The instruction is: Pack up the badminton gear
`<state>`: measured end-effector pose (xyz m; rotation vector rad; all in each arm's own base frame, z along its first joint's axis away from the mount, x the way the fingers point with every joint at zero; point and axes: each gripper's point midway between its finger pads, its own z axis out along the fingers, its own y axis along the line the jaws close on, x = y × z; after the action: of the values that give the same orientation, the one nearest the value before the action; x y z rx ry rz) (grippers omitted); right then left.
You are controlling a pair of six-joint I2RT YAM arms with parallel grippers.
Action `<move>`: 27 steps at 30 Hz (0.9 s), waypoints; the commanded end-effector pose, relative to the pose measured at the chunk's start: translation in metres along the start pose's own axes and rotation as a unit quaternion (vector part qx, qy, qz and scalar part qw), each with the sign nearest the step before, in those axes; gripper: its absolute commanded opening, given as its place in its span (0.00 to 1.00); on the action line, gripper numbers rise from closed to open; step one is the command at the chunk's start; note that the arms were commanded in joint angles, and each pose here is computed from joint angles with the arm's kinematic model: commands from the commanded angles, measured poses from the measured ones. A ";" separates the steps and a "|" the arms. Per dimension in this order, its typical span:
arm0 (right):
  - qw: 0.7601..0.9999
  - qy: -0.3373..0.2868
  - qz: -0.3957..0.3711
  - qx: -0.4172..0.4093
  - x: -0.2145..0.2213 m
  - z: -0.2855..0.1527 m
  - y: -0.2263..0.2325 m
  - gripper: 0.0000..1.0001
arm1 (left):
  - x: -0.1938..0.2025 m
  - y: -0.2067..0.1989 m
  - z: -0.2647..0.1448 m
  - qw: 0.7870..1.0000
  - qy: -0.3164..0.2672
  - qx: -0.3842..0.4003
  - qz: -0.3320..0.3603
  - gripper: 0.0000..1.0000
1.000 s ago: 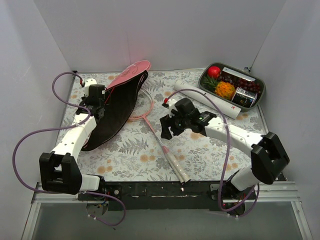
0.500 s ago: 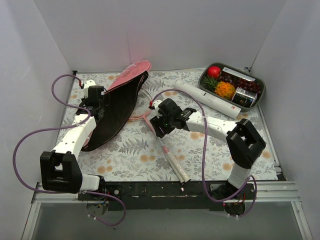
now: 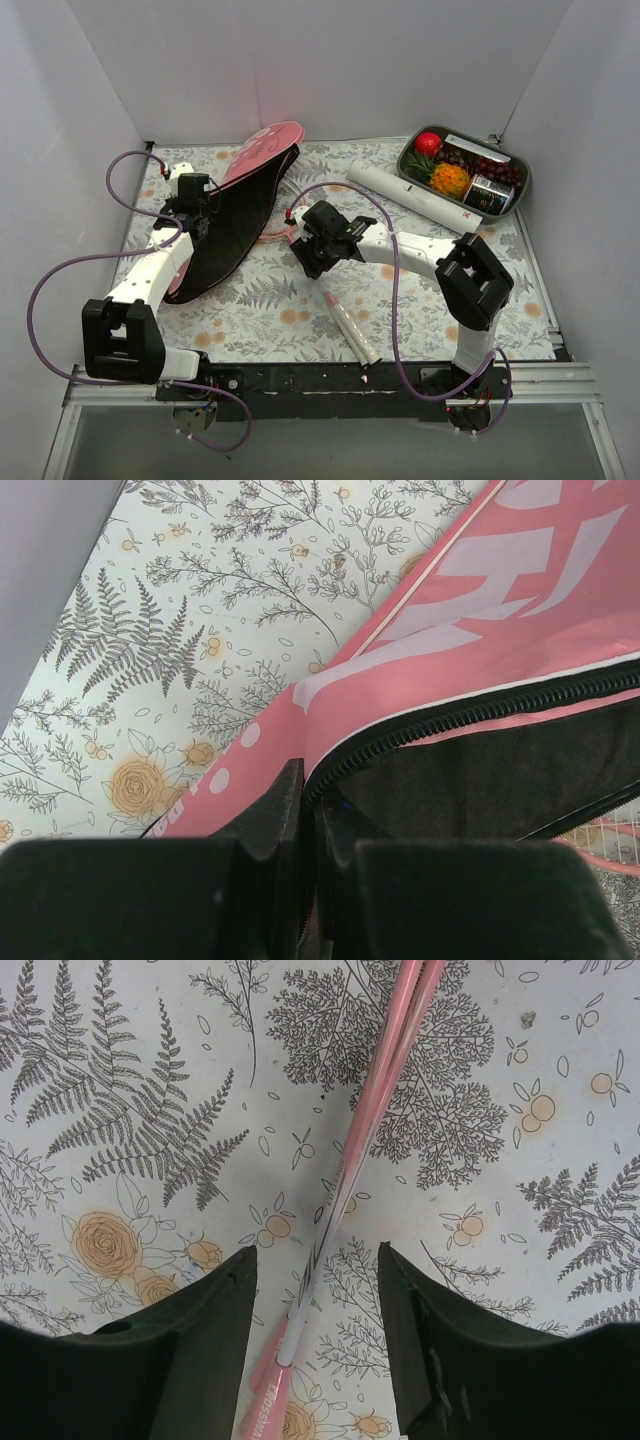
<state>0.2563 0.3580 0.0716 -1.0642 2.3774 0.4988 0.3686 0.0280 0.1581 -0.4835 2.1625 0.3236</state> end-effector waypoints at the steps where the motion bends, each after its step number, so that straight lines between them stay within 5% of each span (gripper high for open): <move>1: 1.000 -0.002 -0.014 -0.001 -0.010 0.003 0.004 0.57 | -0.015 -0.016 0.000 0.999 -0.024 0.033 -0.031 0.00; 19: 1.000 0.026 -0.017 0.004 0.011 0.025 0.006 0.41 | -0.007 -0.014 -0.004 0.998 -0.026 0.042 -0.037 0.00; 23: 0.999 0.028 -0.015 0.006 0.012 0.026 0.006 0.16 | -0.008 -0.013 -0.005 0.998 -0.029 0.044 -0.037 0.00; 24: 0.999 0.025 -0.015 0.016 0.010 0.025 0.003 0.02 | -0.008 -0.014 -0.006 0.998 -0.030 0.045 -0.037 0.00; 27: 0.999 0.022 -0.018 0.031 0.008 0.018 0.000 0.01 | -0.007 -0.013 -0.007 0.998 -0.031 0.046 -0.038 0.00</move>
<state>0.2504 0.3544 0.0353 -1.1022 2.4526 0.4037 0.3654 0.0224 0.1462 -0.4809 2.1717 0.2800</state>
